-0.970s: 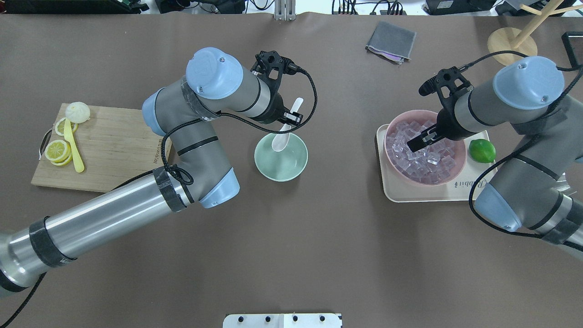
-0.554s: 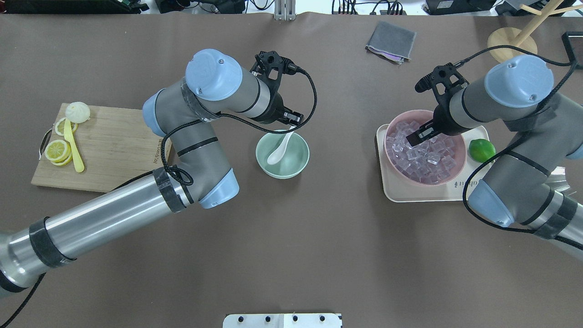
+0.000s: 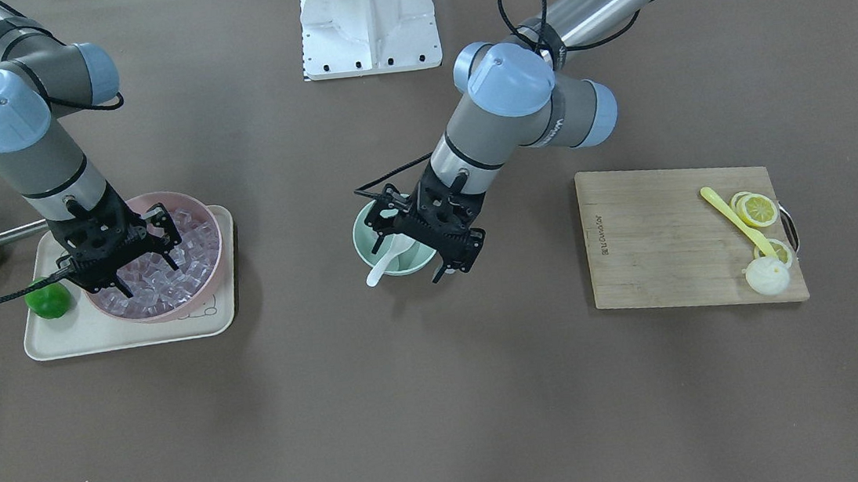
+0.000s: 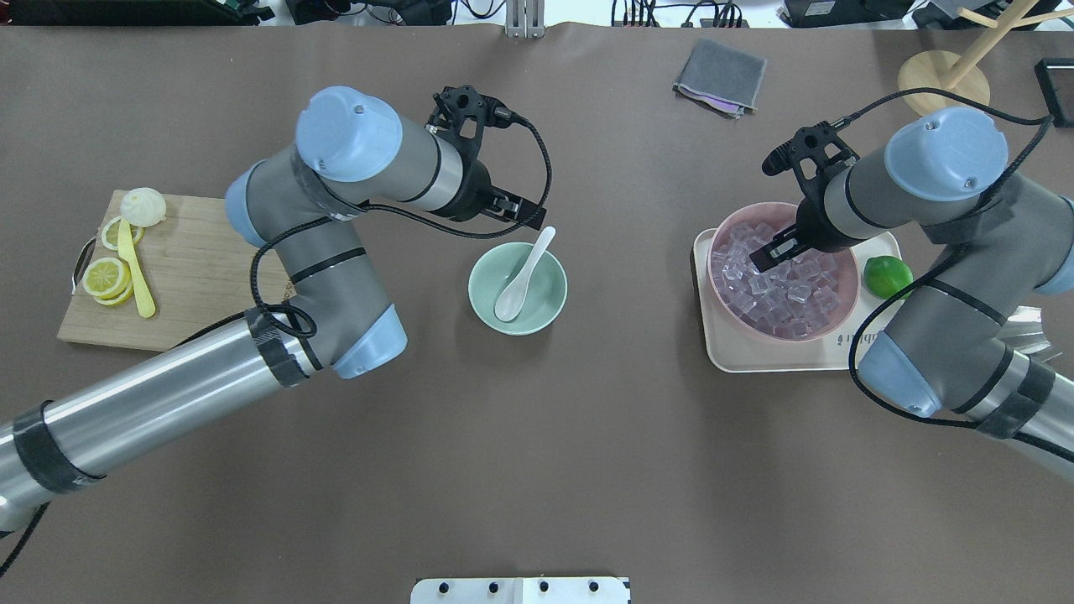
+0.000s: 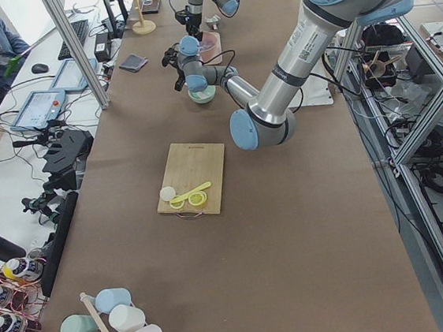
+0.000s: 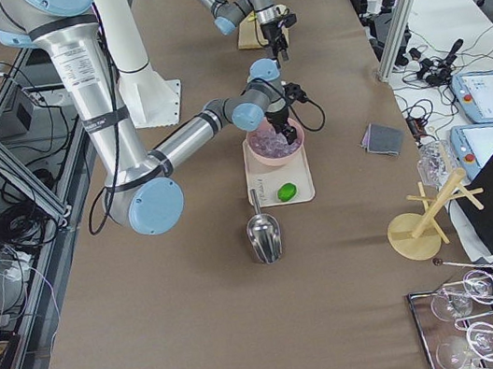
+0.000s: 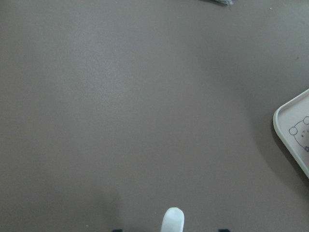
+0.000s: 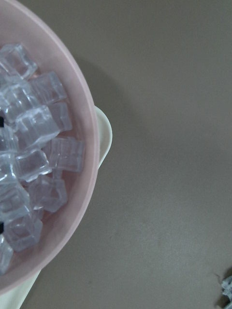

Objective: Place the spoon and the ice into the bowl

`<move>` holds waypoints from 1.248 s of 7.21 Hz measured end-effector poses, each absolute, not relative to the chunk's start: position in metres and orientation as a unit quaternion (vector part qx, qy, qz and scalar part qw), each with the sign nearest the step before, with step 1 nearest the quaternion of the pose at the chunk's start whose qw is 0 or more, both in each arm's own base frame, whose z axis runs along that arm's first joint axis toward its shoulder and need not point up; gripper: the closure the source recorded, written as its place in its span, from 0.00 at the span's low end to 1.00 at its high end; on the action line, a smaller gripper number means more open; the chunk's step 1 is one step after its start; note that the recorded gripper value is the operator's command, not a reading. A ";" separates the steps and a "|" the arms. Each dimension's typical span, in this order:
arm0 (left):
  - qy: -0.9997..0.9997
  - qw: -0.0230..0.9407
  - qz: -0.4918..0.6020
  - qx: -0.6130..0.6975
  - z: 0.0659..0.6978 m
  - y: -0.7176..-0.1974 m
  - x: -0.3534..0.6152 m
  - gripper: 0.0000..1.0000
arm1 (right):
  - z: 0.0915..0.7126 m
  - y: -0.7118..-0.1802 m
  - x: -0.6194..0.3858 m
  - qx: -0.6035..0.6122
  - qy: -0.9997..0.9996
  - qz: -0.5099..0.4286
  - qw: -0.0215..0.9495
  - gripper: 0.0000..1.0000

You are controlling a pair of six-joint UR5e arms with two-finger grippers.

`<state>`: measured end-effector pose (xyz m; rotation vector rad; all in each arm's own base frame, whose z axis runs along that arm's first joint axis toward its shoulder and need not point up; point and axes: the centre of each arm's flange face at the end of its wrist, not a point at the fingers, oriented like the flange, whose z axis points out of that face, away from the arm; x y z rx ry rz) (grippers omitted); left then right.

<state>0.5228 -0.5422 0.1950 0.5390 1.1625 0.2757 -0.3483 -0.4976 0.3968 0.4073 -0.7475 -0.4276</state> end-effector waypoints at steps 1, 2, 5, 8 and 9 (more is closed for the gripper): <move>0.546 0.792 0.130 0.240 0.210 -0.551 0.494 0.03 | 0.397 -0.498 -0.350 0.195 -0.361 -0.207 0.888 0.72; 0.555 0.789 0.133 0.227 0.223 -0.560 0.464 0.03 | 0.397 -0.498 -0.351 0.195 -0.361 -0.208 0.888 0.89; 0.557 0.784 0.155 0.227 0.253 -0.578 0.396 0.03 | 0.397 -0.500 -0.347 0.191 -0.365 -0.207 0.887 1.00; 0.573 0.776 0.168 0.202 0.307 -0.610 0.267 0.03 | 0.348 -0.518 -0.305 0.187 -0.405 -0.188 0.875 1.00; 0.567 0.776 0.183 0.207 0.347 -0.611 0.220 0.03 | 0.308 -0.518 -0.308 0.184 -0.421 -0.175 0.871 1.00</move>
